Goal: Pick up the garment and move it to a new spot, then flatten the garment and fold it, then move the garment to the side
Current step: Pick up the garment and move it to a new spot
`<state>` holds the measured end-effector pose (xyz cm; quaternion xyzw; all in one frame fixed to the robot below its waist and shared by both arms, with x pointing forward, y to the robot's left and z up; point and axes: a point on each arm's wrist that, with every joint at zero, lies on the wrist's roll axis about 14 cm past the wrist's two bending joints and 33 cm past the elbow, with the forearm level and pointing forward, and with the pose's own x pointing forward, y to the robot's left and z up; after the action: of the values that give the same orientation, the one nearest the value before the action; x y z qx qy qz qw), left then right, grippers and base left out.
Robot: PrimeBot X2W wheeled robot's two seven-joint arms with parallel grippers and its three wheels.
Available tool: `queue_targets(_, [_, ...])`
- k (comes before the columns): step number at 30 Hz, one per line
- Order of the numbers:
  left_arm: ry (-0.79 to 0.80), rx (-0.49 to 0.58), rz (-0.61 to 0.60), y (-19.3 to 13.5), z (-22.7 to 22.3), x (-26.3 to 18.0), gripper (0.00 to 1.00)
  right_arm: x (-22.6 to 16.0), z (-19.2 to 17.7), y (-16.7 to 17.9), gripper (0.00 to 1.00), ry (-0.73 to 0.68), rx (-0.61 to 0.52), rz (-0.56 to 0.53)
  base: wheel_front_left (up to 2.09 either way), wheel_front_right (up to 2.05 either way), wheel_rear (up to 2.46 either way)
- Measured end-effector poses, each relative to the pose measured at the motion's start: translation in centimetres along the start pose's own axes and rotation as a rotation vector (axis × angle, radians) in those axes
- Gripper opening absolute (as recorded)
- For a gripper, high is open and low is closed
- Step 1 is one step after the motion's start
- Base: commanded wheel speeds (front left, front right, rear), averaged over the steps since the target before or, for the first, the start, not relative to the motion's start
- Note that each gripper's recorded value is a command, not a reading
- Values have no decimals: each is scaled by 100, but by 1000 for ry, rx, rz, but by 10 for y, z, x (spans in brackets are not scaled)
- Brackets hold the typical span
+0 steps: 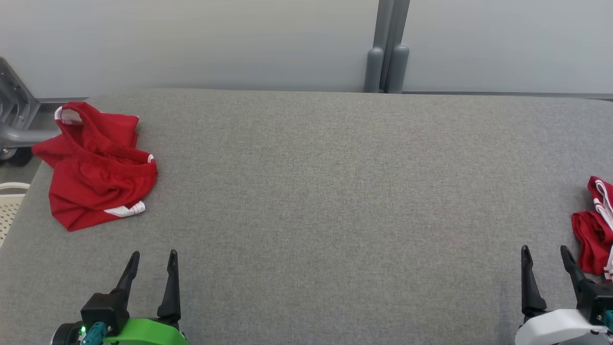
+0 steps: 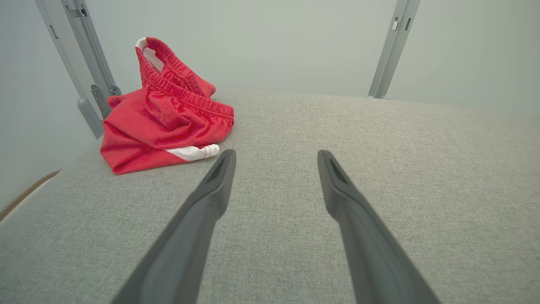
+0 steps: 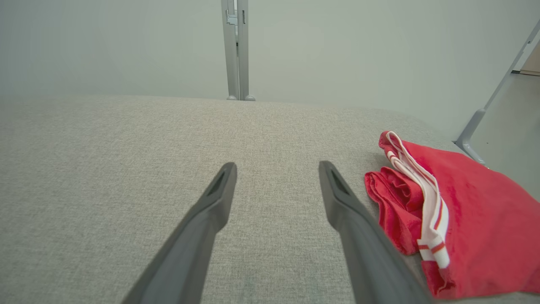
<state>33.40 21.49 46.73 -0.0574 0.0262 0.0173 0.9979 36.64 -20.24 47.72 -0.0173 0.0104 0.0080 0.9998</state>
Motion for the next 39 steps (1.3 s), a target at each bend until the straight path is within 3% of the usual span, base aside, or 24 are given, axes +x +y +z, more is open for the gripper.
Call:
queue_targets(10, [-8, -13, -8, -4, 1, -2, 100, 1, 0, 5, 100, -1, 11, 13, 0, 0, 0])
queue_targets(16, [-31, -19, 43, 9, 7, -11, 100, 14, 13, 29, 100, -43, 14, 85, 0, 0, 0])
queue_targets(23, [-56, -37, 183, 45, 11, -42, 100, 31, 20, 94, 100, -62, 21, 273, 0, 0, 0])
queue_targets(32, [-81, -72, 455, 104, 9, -114, 100, 42, 46, 212, 100, -133, 43, 592, 0, 0, 0])
queue_targets(39, [-69, -97, 511, 111, 4, -125, 100, 47, 48, 238, 100, -141, 62, 660, 0, 0, 0])
